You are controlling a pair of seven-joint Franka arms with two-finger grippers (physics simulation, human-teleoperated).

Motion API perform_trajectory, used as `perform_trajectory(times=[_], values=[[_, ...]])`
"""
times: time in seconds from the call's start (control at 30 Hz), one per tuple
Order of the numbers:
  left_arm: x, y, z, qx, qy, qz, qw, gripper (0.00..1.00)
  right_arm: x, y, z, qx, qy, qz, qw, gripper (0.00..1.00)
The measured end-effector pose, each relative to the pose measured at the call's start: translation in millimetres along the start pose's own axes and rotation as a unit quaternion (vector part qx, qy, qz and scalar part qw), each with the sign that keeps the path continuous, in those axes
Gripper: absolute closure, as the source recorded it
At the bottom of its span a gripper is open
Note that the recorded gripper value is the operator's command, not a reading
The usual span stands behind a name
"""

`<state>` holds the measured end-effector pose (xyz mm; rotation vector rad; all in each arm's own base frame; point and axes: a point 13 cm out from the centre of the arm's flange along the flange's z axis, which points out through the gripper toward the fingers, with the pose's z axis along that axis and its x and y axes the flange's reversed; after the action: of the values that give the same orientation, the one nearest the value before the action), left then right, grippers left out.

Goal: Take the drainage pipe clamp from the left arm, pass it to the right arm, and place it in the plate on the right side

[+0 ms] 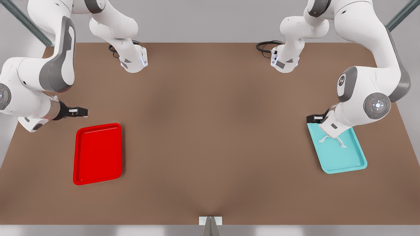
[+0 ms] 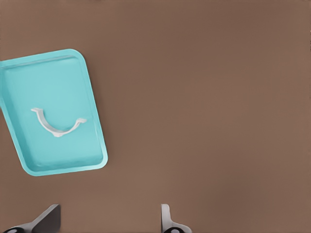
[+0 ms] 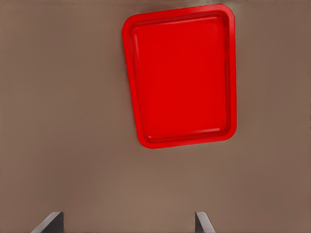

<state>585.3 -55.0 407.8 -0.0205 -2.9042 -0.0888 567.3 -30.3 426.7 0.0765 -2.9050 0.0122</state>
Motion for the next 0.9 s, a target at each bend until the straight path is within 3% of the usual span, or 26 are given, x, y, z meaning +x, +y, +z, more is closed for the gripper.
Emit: perform_trajectory(times=[0.1, 0.27, 0.43, 0.57, 0.9], values=[[-15.3, 17.3, 15.4, -0.004, 0.002, -0.018, 1.000, 0.00, -6.6, -0.4, 0.0, 0.001, -0.010, 0.001, 1.000, 0.00], [-92.5, 188.6, 154.8, -0.004, 0.027, -0.165, 0.986, 0.00, -11.3, -0.1, 2.0, 0.000, -0.017, 0.002, 1.000, 0.00], [-104.9, 290.5, 256.3, 0.027, 0.013, -0.252, 0.967, 0.00, -13.5, 0.0, 4.7, -0.001, -0.018, 0.003, 1.000, 0.00], [-100.3, 296.1, 318.1, 0.038, 0.002, -0.285, 0.958, 0.00, -14.6, 0.7, 6.7, -0.001, -0.017, 0.003, 1.000, 0.00], [-85.8, 292.6, 366.4, 0.057, -0.036, -0.329, 0.942, 0.00, -14.0, 2.1, 11.1, -0.001, -0.012, 0.003, 1.000, 0.00]])
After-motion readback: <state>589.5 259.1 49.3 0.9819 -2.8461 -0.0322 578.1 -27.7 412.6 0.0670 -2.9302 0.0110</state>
